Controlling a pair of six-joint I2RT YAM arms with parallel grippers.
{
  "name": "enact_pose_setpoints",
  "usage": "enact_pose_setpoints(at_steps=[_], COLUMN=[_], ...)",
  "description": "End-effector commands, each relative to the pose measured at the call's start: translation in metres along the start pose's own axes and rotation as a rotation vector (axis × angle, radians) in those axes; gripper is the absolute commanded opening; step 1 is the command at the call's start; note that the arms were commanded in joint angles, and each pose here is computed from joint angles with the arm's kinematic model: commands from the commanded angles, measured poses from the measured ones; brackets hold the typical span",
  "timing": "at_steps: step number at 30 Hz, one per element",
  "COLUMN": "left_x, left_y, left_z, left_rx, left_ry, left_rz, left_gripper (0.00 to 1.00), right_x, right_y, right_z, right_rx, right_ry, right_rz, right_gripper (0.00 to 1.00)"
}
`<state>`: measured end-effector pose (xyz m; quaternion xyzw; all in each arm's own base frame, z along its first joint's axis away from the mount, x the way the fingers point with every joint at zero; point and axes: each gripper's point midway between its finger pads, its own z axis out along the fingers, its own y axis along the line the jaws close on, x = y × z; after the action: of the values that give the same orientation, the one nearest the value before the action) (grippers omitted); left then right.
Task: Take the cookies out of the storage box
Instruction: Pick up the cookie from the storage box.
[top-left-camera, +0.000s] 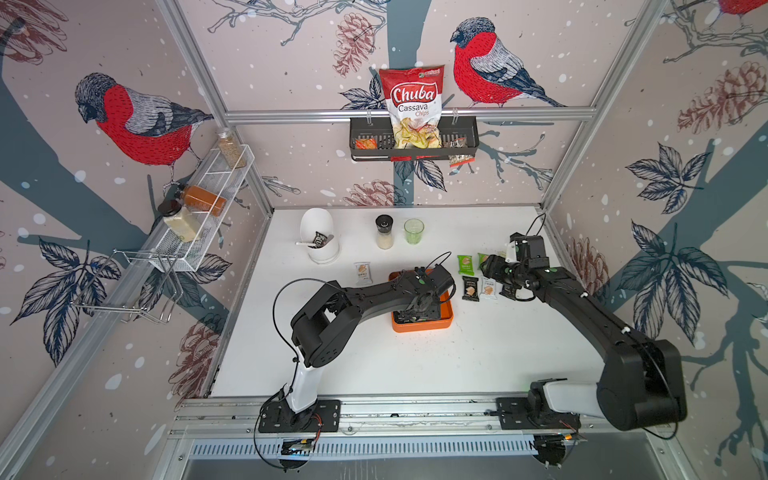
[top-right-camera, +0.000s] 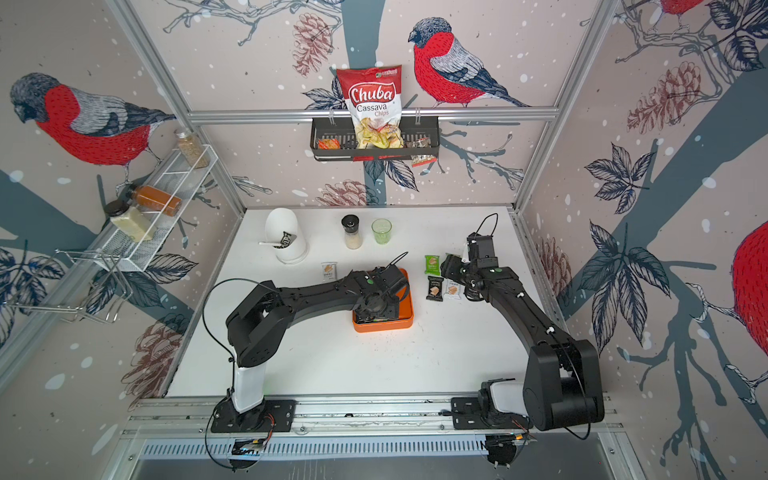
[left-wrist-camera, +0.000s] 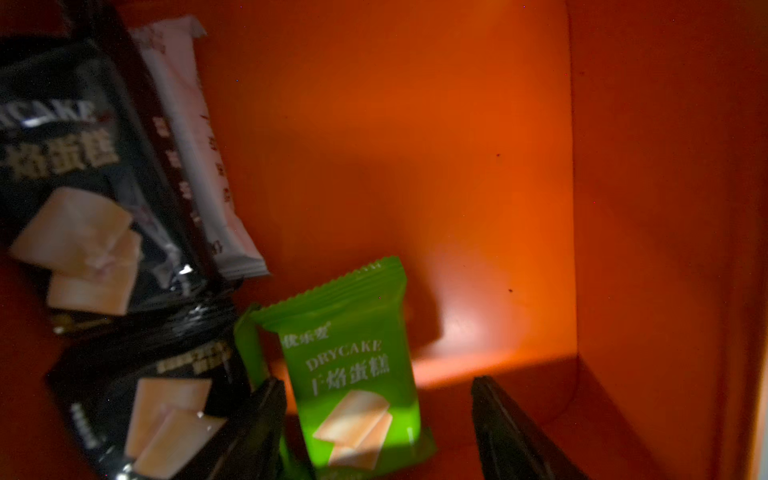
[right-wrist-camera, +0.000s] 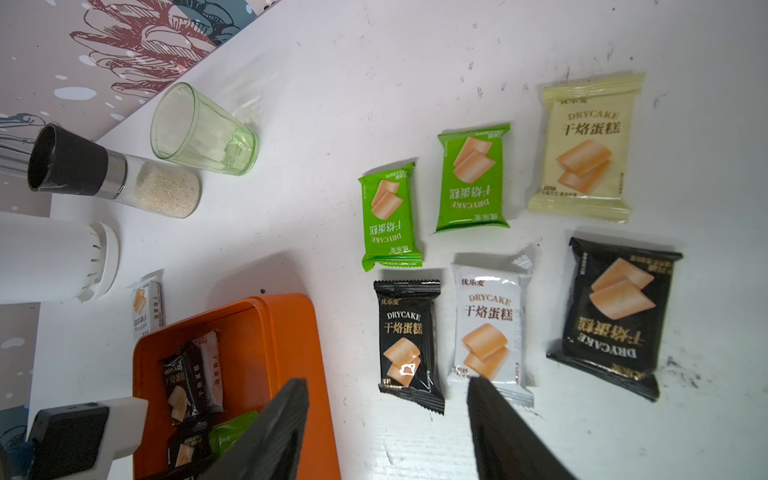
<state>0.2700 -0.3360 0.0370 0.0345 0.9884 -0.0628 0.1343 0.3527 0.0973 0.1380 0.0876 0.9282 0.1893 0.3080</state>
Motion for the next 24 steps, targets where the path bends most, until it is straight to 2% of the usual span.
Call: enact_pose_setpoints(at_steps=[1,13,24], left_x=[0.003,-0.019,-0.002], left_y=[0.005,-0.016,-0.005], left_z=[0.003,0.003,0.011], left_rx=[-0.043,-0.026,-0.055], left_ry=[0.015,-0.022,0.043], left_rz=[0.016,0.047,0.128], left_gripper=[0.75,0.75,0.77], right_x=[-0.003,-0.005,-0.006], right_y=[-0.001,-0.006,-0.009], right_z=[-0.001,0.0,0.0], right_rx=[-0.001,0.007,0.016], right_ry=[-0.004,-0.006,-0.007], right_rz=[-0.013,-0.001,0.003], right_gripper=[0.66,0.66,0.66])
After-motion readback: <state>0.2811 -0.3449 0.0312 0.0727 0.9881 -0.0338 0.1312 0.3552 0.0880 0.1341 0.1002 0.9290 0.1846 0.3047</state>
